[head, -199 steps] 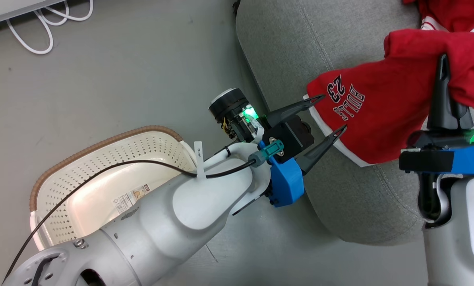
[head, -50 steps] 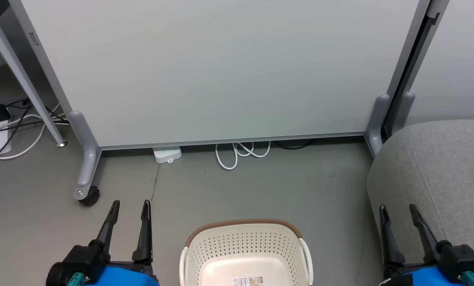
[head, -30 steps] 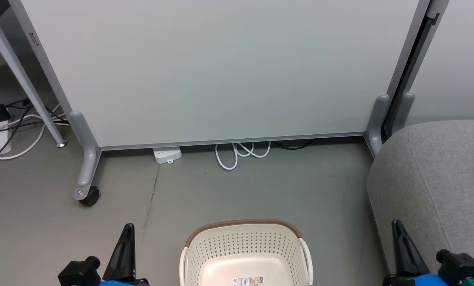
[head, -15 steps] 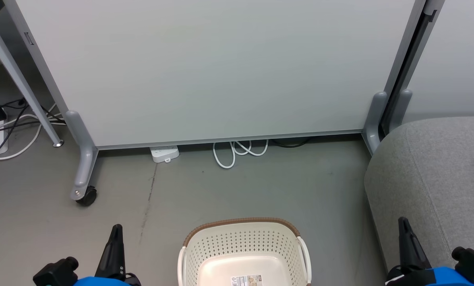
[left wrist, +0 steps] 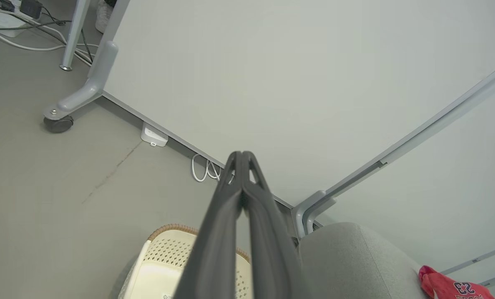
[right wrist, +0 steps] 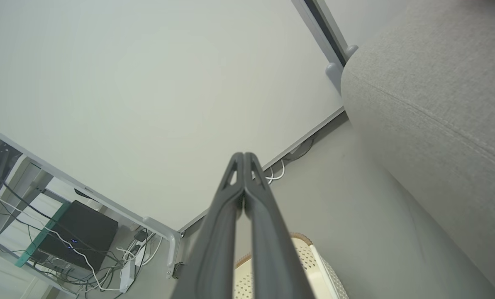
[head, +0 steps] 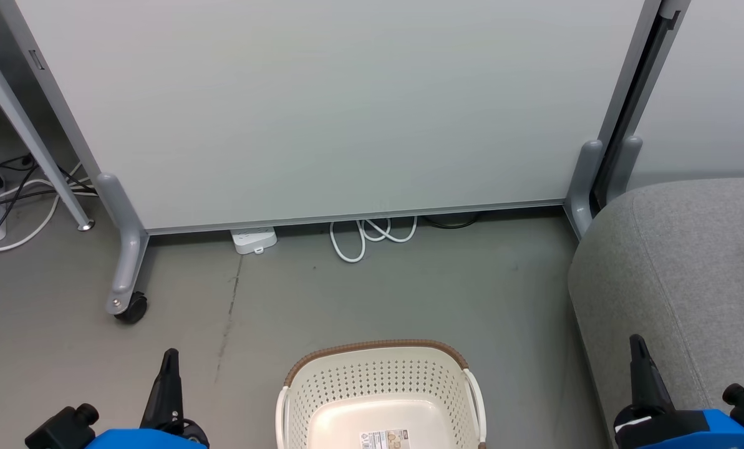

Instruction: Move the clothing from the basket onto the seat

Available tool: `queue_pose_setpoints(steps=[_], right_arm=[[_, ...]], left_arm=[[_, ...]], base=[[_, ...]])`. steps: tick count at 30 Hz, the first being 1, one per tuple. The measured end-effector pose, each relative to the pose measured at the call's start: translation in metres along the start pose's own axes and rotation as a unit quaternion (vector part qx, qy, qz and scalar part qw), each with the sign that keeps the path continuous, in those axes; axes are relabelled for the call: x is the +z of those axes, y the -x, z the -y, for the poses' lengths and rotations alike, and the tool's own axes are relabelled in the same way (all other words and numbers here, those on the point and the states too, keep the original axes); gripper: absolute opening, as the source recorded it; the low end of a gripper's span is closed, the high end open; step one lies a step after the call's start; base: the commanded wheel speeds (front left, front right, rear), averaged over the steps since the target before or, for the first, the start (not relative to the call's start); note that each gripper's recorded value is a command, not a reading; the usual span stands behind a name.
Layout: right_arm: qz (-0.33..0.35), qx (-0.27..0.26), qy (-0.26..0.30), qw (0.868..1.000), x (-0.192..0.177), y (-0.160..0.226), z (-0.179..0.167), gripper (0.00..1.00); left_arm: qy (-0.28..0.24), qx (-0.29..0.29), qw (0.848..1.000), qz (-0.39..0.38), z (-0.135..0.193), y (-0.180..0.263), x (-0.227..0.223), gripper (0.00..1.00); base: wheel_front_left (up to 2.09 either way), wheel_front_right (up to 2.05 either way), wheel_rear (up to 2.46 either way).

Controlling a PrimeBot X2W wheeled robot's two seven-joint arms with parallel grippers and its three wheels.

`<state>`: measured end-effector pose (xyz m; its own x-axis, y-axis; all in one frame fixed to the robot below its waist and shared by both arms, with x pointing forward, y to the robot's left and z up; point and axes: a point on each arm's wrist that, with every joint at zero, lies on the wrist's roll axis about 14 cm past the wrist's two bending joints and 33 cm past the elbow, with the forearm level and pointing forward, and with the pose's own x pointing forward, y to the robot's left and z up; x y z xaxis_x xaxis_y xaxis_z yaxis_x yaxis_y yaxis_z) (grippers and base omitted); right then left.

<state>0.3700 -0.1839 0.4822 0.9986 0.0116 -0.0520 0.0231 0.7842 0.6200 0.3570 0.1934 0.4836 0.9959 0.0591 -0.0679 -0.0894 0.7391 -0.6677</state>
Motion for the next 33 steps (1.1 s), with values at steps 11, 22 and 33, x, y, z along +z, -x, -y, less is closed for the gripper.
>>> queue_pose_setpoints(steps=[11, 22, 33], right_arm=[[0.001, -0.004, -0.075, 0.997, 0.004, -0.004, 0.0, 0.0], [0.002, -0.007, -0.144, 0.99, 0.008, -0.007, 0.001, 0.0], [0.003, -0.009, -0.204, 0.979, 0.01, -0.008, 0.002, 0.0]], left_arm=[[0.071, 0.003, 0.997, -0.002, -0.001, -0.005, 0.004, 0.0], [0.135, 0.003, 0.991, -0.005, -0.001, -0.008, 0.006, 0.0], [0.192, 0.0, 0.981, -0.009, 0.0, -0.011, 0.007, 0.0]], base=[[0.0, 0.0, 0.0], [0.0, 0.0, 0.0], [0.0, 0.0, 0.0]])
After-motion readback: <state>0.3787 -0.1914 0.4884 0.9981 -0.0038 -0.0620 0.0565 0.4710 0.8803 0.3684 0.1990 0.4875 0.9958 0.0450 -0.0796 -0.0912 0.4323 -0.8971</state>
